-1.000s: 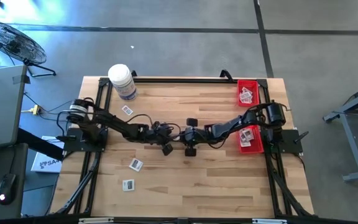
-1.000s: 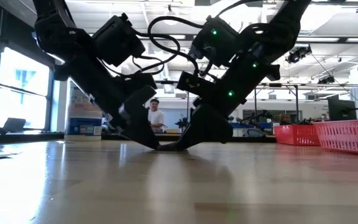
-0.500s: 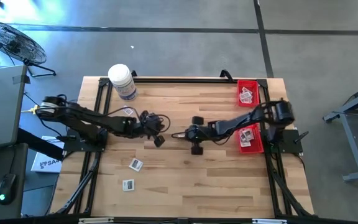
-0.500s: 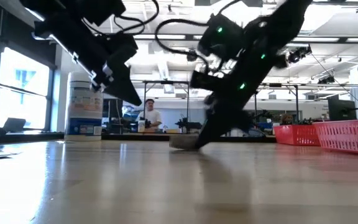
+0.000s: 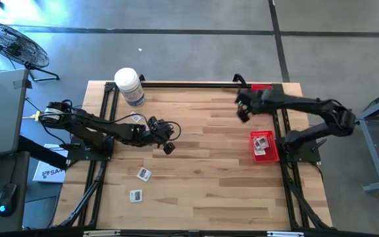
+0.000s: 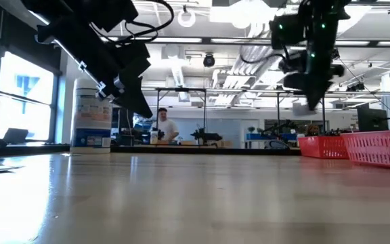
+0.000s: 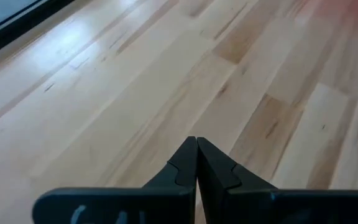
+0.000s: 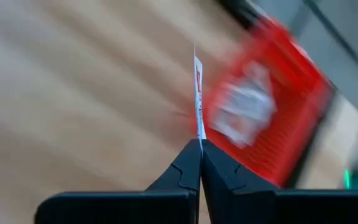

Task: Pick & Place First Aid Supplies
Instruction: Put the ointment pack into the top basket

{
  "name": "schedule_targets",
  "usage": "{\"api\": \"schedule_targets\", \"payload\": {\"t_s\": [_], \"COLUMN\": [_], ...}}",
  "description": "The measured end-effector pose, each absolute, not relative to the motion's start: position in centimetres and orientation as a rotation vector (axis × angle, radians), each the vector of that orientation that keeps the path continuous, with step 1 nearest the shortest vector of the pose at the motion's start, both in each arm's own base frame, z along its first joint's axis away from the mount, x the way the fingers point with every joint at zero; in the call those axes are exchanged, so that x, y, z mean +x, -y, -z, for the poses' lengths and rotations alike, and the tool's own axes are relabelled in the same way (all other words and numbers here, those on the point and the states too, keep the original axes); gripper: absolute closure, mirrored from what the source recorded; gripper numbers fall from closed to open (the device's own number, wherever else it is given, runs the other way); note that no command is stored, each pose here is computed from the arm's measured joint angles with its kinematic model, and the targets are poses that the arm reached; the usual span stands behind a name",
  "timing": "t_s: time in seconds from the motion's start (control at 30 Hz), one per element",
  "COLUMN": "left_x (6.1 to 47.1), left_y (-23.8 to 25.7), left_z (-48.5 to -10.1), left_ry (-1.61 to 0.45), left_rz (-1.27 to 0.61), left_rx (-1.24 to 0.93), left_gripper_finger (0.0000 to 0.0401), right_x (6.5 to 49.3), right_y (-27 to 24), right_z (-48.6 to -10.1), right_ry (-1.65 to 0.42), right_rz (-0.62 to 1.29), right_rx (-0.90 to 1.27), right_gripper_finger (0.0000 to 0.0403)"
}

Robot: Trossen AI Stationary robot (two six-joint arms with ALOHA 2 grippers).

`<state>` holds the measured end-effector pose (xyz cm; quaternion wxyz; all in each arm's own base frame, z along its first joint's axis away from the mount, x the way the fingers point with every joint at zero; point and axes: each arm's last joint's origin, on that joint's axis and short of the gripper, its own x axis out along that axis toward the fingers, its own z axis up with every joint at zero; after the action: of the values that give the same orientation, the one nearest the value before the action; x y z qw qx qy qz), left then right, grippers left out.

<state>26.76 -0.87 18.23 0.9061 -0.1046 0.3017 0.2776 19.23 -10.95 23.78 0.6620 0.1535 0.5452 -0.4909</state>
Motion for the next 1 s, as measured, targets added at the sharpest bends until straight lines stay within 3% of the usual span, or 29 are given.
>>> {"api": "schedule_targets", "payload": {"t_s": [0.13, 0.3, 0.5, 0.83, 1.0], "left_x": [26.8, 26.8, 26.9, 27.0, 27.0], "left_y": [0.9, 0.9, 1.1, 1.2, 1.2], "left_z": [-18.3, -18.3, -18.3, -18.3, -18.3], "left_ry": [-0.619, -0.614, -0.622, -0.631, -0.628], "left_rz": [-0.562, -0.558, -0.513, -0.471, -0.472], "left_rx": [-0.225, -0.255, -0.283, -0.305, -0.315], "left_gripper_finger": [0.0401, 0.0401, 0.0401, 0.0401, 0.0401], "right_x": [16.8, 16.5, 16.1, 16.3, 16.3], "right_y": [14.0, 17.1, 19.5, 21.7, 21.7], "right_z": [-23.2, -21.4, -18.0, -14.4, -14.4], "right_ry": [-1.306, -1.359, -1.563, -1.660, -1.677], "right_rz": [1.271, 1.252, 1.301, 1.176, 1.157], "right_rx": [0.461, 0.496, 0.446, 0.467, 0.437], "right_gripper_finger": [0.0401, 0.0401, 0.0401, 0.0399, 0.0365]}}
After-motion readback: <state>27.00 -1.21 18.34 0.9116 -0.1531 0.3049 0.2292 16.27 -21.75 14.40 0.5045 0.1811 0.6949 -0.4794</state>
